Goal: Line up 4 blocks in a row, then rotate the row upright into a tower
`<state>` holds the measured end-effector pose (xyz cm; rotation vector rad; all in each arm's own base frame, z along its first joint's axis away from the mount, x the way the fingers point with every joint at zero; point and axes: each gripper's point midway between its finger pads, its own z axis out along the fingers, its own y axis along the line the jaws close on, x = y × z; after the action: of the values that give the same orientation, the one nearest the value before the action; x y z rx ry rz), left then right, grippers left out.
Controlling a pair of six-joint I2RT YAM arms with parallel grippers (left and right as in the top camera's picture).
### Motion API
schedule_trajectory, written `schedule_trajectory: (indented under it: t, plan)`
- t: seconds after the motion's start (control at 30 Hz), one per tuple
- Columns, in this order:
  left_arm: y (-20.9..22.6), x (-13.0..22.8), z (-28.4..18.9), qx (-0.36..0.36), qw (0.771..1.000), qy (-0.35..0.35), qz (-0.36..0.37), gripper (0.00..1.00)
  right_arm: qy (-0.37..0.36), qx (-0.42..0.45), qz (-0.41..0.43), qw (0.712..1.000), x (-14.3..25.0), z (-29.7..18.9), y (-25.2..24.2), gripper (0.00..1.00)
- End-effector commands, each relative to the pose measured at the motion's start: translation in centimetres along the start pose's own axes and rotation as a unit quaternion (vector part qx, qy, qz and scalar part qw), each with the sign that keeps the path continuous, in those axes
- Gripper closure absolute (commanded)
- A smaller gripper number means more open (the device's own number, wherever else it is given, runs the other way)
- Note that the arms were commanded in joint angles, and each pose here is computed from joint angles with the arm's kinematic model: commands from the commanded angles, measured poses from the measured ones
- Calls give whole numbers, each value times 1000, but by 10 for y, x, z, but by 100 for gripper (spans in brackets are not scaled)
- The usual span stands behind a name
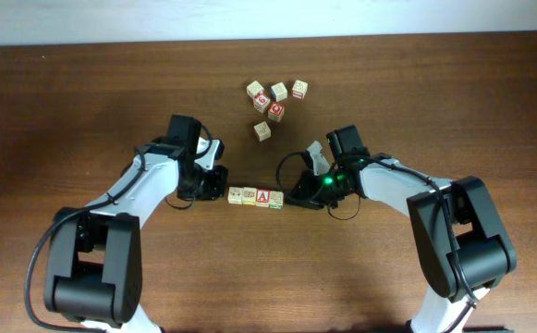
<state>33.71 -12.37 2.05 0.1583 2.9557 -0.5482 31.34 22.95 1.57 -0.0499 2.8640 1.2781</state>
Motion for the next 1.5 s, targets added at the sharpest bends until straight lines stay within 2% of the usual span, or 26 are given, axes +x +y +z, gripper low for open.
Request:
schedule_trajectory:
  t: [0.0,0.37,1.17,1.33,1.47]
  plan:
    - [-16,1,-6,44,999,-2,20,100,-7,-1,-17,1000,-1,-4,8,96]
    - [-16,3,-6,46,999,1,19,100,-4,20,9,1000,2,-3,-1,96]
    - [-16,2,-6,46,999,0,19,100,-16,-35,-66,997,-3,-12,36,96]
    - [-16,2,-6,46,999,0,19,100,-23,49,-10,998,0,-6,9,96]
    - [-16,2,-5,46,999,0,19,100,-28,70,5,997,0,-7,1,96]
